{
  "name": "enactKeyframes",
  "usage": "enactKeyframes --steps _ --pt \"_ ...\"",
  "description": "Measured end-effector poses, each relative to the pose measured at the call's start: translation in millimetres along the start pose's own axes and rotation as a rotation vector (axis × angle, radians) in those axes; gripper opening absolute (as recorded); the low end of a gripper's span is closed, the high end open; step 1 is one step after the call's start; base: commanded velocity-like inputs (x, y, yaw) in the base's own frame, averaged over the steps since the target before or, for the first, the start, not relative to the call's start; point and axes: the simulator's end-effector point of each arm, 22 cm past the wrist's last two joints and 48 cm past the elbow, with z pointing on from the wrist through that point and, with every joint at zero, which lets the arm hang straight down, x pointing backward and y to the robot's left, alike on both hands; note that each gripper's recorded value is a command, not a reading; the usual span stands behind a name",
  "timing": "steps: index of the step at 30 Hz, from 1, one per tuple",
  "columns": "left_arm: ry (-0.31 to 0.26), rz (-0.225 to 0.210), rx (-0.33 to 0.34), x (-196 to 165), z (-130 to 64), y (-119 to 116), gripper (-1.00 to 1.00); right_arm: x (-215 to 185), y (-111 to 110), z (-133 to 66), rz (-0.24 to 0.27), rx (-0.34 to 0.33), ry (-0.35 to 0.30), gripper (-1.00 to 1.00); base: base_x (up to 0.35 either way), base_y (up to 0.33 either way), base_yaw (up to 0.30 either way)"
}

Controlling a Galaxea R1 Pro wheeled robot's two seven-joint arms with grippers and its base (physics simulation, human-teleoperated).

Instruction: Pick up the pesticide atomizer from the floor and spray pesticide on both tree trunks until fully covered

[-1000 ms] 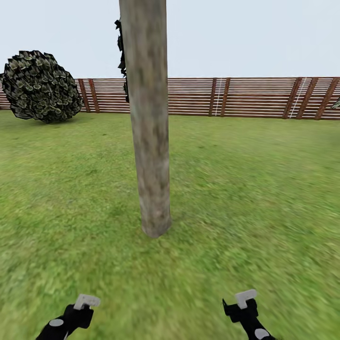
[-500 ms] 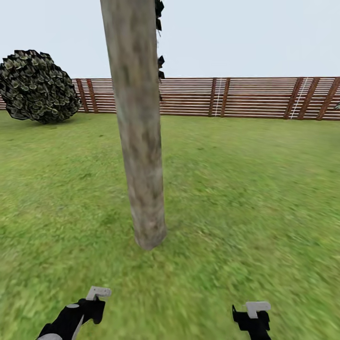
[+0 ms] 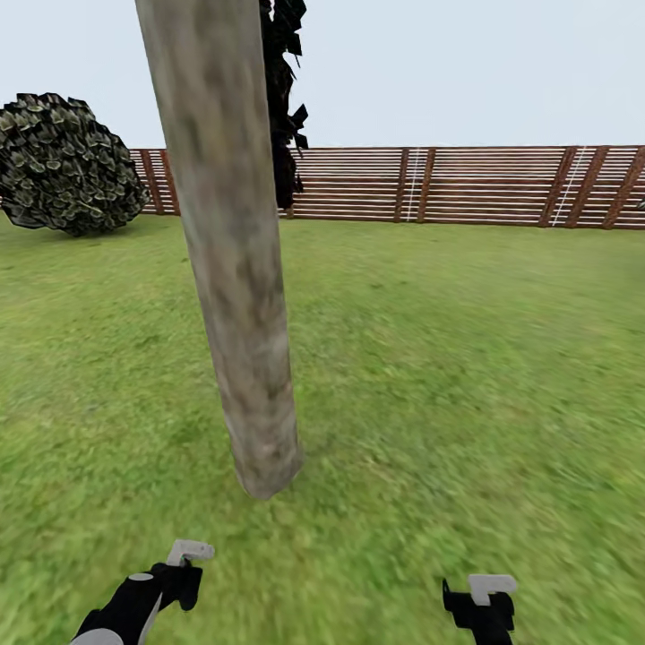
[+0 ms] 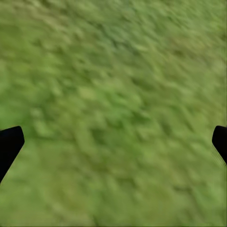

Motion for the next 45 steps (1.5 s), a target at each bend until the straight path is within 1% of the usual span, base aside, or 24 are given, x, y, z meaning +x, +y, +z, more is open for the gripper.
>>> enactKeyframes --steps 4,5,6,7,8,13,18,19,23,24,25,27,29,30,32,34,36,40,42,44,45 --pt "-0.002 -0.001 0.000 -0.4 0.1 0.0 -1.00 0.3 0.4 0.0 -0.001 -0.002 0.000 1.00 0.025 -0.007 -0.019" --pt "-0.043 -0.004 -0.015 -31.5 -1.6 9.8 -1.00 0.4 1.4 -0.1 -0.001 -0.002 0.001 1.00 0.000 0.000 -0.100" --pt "-0.123 -0.012 -0.021 -91.4 -6.0 15.3 -1.00 0.0 1.2 -0.1 -0.001 -0.001 0.000 1.00 0.000 0.000 -0.128" --pt "-0.140 -0.013 -0.021 -104.3 -7.4 16.3 -1.00 0.1 1.1 -0.2 -0.001 -0.001 0.000 1.00 0.000 0.000 -0.185" --pt "-0.112 -0.005 -0.020 -84.4 -4.9 14.3 -1.00 0.3 1.3 -0.1 -0.001 -0.002 0.001 1.00 0.000 0.000 -0.221" --pt "-0.117 -0.009 -0.029 -86.2 -5.7 16.6 -1.00 -0.5 1.1 -0.2 -0.001 -0.001 -0.001 1.00 -0.055 0.005 -0.253" --pt "-0.117 -0.006 -0.023 -88.3 -6.0 14.9 -1.00 -0.7 0.8 -0.3 0.000 0.000 -0.002 1.00 -0.100 0.018 -0.042" --pt "-0.119 -0.007 -0.022 -90.2 -6.2 14.3 -1.00 -1.0 0.9 -0.2 0.000 0.000 -0.002 1.00 -0.009 0.002 -0.004" --pt "-0.163 -0.012 0.017 -137.0 -9.5 -13.1 -1.00 -1.1 0.7 -0.1 -0.002 -0.003 -0.002 1.00 -0.002 0.000 -0.001" --pt "-0.161 -0.014 0.022 -143.8 -10.3 -16.7 -1.00 -1.0 0.8 -0.1 -0.002 -0.003 -0.002 1.00 0.000 0.000 0.000" --pt "-0.141 -0.027 0.031 -153.6 -12.0 -22.1 -1.00 -0.9 0.6 -0.2 -0.003 -0.003 -0.002 1.00 0.000 0.000 0.000" --pt "-0.125 -0.028 0.027 -156.7 -13.1 -18.2 -1.00 -0.9 0.0 -0.1 -0.003 -0.002 -0.002 1.00 0.000 0.000 0.000" --pt "-0.121 -0.029 0.019 -156.9 -13.7 -11.9 -1.00 -1.1 -0.4 0.1 -0.003 -0.001 -0.003 1.00 0.000 0.000 0.000" --pt "-0.116 -0.029 0.004 -154.4 -14.3 -1.1 -1.00 -1.6 -0.5 0.2 -0.003 -0.001 -0.003 1.00 0.000 0.000 0.000" --pt "-0.110 -0.031 -0.001 -150.4 -13.9 2.6 -1.00 -1.6 -0.7 0.3 -0.003 -0.001 -0.003 1.00 -0.097 0.000 0.000" --pt "-0.111 -0.030 0.006 -151.9 -13.3 -2.6 -1.00 -1.2 -0.9 0.3 -0.003 0.000 -0.003 1.00 -0.286 0.000 0.000" --pt "-0.118 -0.030 0.025 -157.4 -13.1 -16.6 -1.00 -1.3 -1.6 0.5 -0.003 0.001 -0.003 1.00 -0.240 0.000 0.000" --pt "-0.127 -0.028 0.039 -165.2 -14.2 -27.4 -1.00 -1.4 -2.2 0.3 -0.003 0.002 -0.003 1.00 -0.063 0.000 0.000" --pt "-0.148 -0.027 0.025 -181.3 -18.4 -17.3 -1.00 -1.5 -2.9 0.4 -0.004 0.003 -0.004 1.00 -0.006 0.000 0.000" --pt "-0.158 -0.027 -0.005 -190.1 -22.7 3.8 -1.00 -1.3 -3.5 0.4 -0.004 0.004 -0.003 1.00 -0.002 0.000 0.000" --pt "-0.149 -0.035 -0.035 -189.5 -25.9 26.3 -1.00 -1.3 -4.1 0.5 -0.005 0.004 -0.003 1.00 0.000 0.000 0.000"
